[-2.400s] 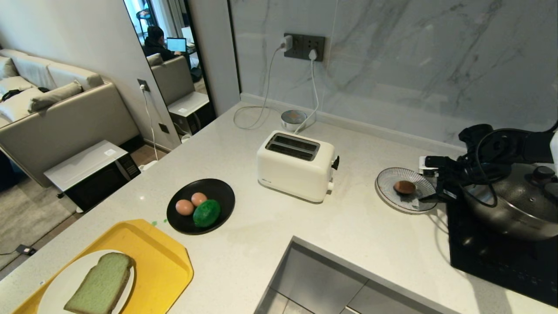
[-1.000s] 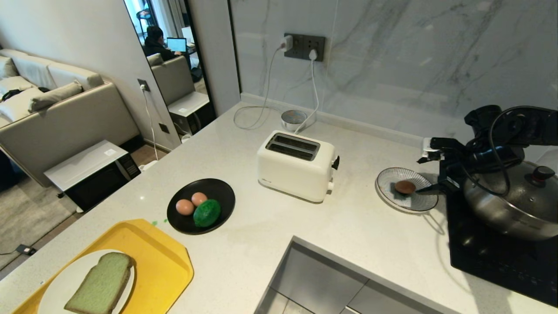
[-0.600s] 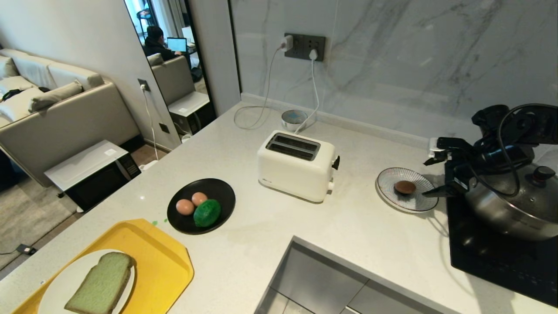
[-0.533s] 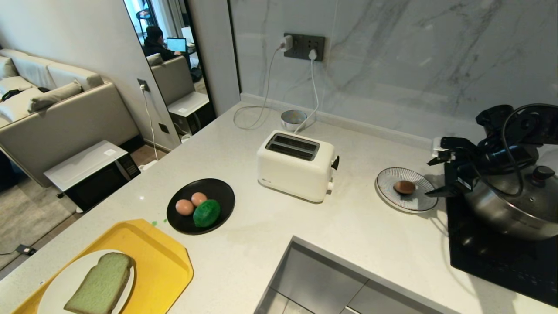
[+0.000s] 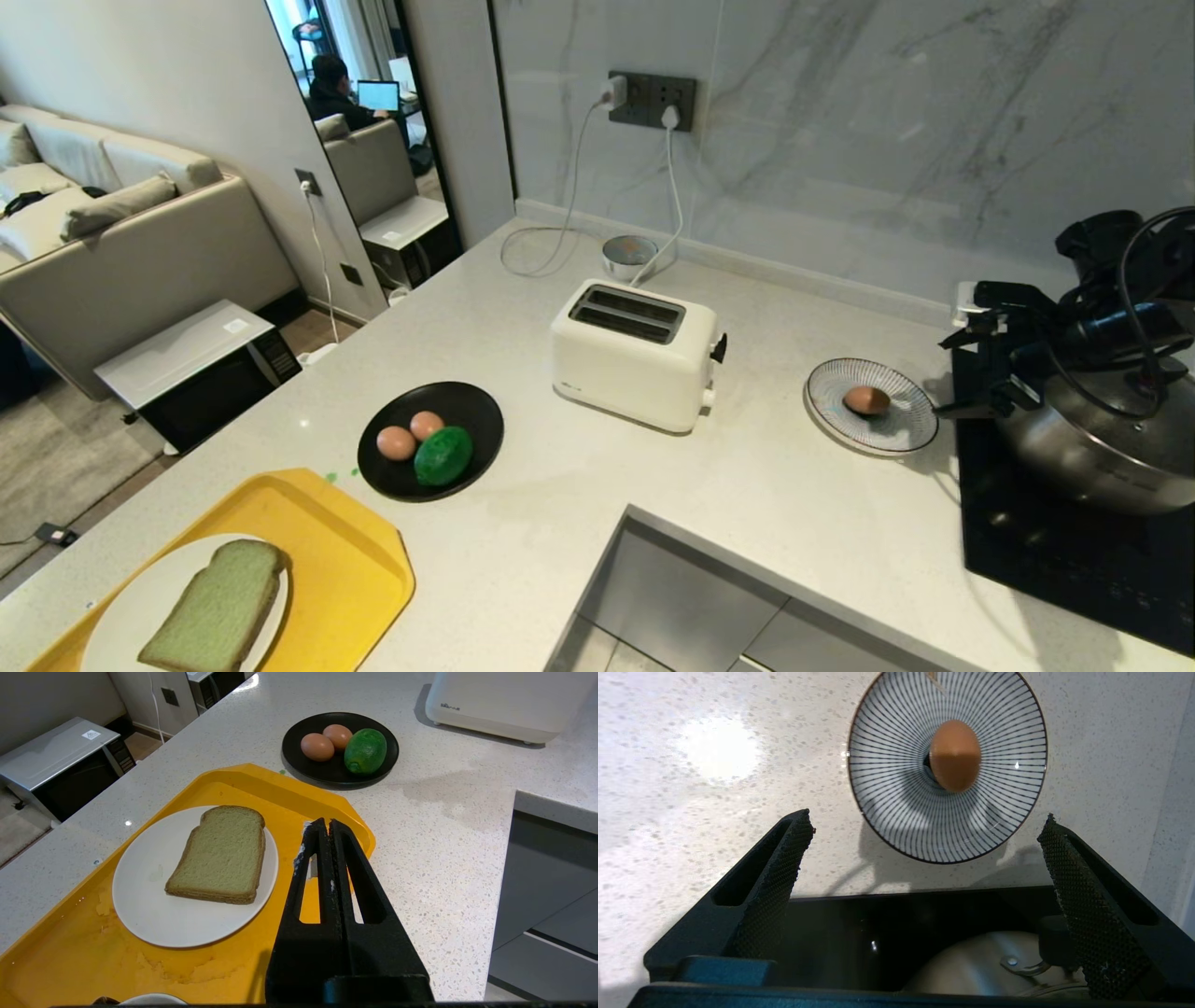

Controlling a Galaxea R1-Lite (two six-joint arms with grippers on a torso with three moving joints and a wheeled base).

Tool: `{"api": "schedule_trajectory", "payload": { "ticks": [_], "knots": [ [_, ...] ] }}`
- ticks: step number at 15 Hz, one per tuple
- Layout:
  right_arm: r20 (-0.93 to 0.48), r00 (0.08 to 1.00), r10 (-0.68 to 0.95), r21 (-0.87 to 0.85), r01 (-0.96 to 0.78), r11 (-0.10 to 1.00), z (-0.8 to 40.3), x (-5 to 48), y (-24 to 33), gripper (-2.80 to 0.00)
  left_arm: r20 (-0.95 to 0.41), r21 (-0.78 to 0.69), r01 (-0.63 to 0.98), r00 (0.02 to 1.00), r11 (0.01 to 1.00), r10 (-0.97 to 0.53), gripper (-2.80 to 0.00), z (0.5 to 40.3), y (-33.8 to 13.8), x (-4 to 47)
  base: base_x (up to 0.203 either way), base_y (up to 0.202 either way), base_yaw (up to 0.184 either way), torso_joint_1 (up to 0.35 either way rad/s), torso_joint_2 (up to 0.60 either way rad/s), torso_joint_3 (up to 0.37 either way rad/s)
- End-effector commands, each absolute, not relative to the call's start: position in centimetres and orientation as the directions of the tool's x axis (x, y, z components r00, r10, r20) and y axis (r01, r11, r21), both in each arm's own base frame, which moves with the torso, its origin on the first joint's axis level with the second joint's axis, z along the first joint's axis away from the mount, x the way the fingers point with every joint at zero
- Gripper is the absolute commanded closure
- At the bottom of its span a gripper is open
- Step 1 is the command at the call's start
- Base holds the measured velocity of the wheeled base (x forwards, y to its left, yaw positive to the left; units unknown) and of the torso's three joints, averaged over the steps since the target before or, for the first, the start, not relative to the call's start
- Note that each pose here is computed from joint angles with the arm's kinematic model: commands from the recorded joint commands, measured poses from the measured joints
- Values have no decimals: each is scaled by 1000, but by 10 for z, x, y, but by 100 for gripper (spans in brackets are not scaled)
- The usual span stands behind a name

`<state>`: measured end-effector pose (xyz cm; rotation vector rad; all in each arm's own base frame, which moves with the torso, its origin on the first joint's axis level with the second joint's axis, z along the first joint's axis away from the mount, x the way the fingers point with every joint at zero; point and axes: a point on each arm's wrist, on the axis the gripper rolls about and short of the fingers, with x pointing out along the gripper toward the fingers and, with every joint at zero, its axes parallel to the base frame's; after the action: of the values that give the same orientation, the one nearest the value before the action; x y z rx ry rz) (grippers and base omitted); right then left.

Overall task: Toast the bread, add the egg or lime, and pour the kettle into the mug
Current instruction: Pick up the egg

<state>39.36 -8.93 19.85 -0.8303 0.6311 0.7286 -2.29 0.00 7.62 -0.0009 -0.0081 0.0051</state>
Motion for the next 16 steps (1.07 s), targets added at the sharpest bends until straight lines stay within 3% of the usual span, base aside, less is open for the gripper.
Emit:
{"api": "schedule_trajectory", "payload": {
  "ticks": [1,10,16],
  "knots": [
    [-727,611,313,-443,-766,465,213,380,-88,-280,8,-2,-6,1000,1000,6,0,76,0,-23,0,0,0,0,0,0],
    [-723,622,299,-447,-753,483,216,376,-95,-280,3,8,-6,1000,1000,6,0,76,0,-23,0,0,0,0,0,-6],
    [-725,621,298,-449,-754,479,212,380,-98,-280,3,8,-6,1000,1000,6,0,76,0,-23,0,0,0,0,1,-165]
  ]
}}
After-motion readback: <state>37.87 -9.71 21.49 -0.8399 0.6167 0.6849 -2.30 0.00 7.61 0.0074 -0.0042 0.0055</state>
